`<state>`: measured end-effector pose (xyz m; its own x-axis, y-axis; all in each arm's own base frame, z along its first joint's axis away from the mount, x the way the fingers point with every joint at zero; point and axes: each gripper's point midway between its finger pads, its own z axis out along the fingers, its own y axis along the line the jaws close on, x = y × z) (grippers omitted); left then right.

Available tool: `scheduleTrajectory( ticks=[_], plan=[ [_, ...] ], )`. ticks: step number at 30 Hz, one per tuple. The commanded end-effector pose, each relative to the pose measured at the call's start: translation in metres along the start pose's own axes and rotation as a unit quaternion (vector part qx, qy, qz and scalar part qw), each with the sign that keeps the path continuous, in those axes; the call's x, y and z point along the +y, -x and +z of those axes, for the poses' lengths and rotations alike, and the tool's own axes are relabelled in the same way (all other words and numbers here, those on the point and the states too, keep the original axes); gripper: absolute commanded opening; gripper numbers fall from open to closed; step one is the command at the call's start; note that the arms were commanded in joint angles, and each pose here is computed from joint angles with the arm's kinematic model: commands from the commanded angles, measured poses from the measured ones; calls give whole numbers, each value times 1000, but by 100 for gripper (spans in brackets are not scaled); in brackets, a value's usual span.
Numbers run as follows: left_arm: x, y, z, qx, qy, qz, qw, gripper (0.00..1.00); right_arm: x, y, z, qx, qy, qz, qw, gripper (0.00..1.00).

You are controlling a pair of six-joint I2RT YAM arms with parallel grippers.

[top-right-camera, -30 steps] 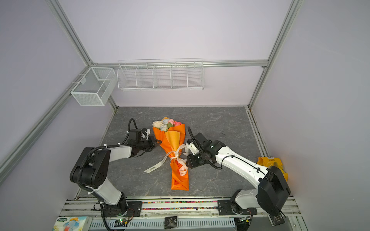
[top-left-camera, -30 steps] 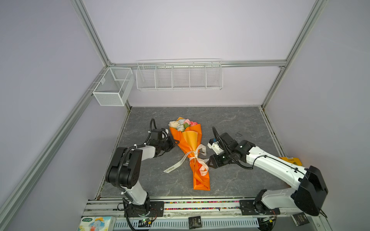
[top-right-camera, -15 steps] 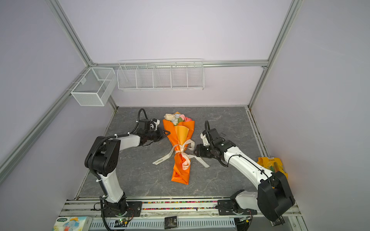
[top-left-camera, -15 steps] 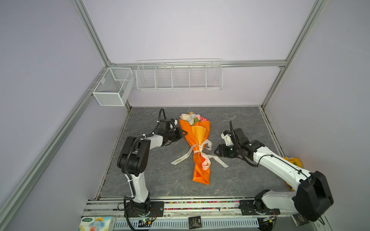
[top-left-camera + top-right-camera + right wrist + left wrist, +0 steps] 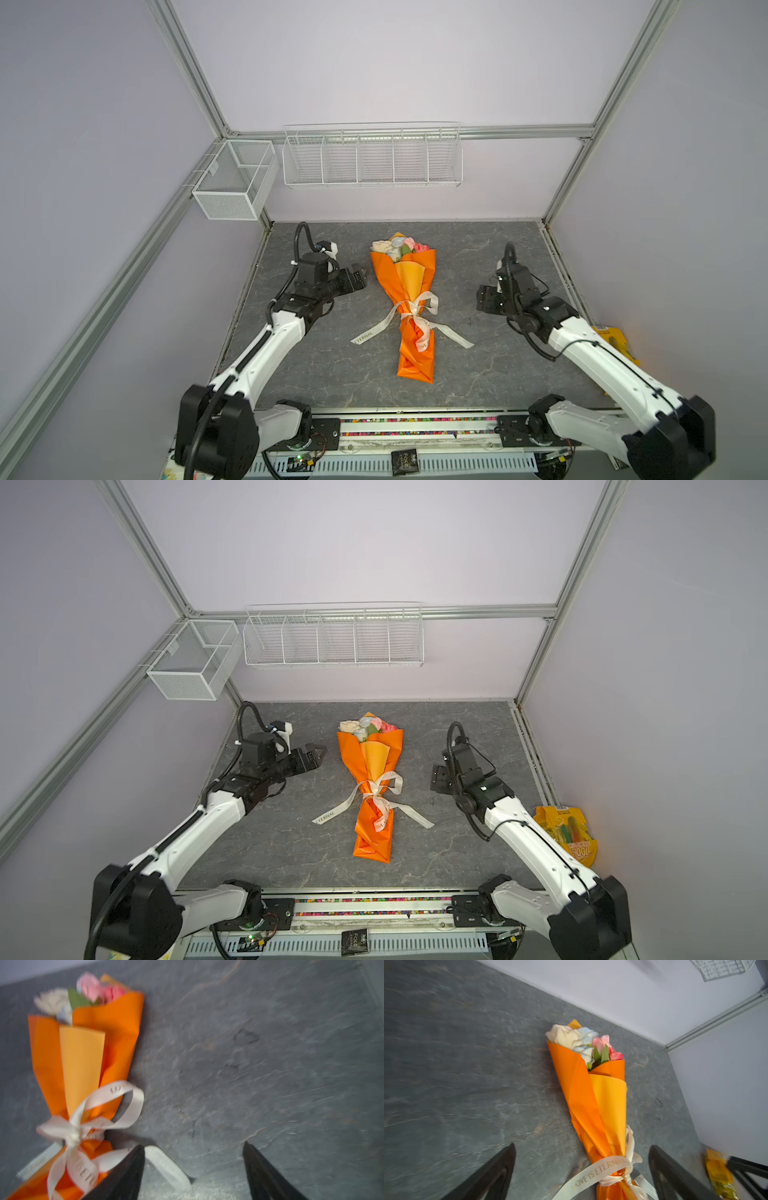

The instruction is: Tie the bouquet of fake flowers

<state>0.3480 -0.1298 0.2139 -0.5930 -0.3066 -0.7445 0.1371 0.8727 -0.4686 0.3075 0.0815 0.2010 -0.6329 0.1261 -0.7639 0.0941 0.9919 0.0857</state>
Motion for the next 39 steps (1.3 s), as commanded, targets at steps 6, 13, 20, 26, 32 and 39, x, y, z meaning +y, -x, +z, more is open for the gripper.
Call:
scheduleTrajectory(
  ticks=[6,13,20,26,32,39],
  plan=[
    [137,16,-73,-166,317,43,933,99,-106,9,71,-32,-174,-19,984,89],
    [172,-7,-25,-93,362,157,914,99,-77,-6,150,-68,-54,-112,990,89],
    [163,3,2,-168,274,177,930,99,-72,-17,130,-185,63,-93,976,89],
    [172,-6,26,-210,190,164,945,99,-94,-15,137,-179,-16,-64,982,88],
    [188,8,29,-207,240,143,938,99,-92,-16,137,-170,-18,-67,983,88],
    [186,7,31,-199,238,146,940,99,-92,-16,137,-171,-18,-67,983,88]
  ],
)
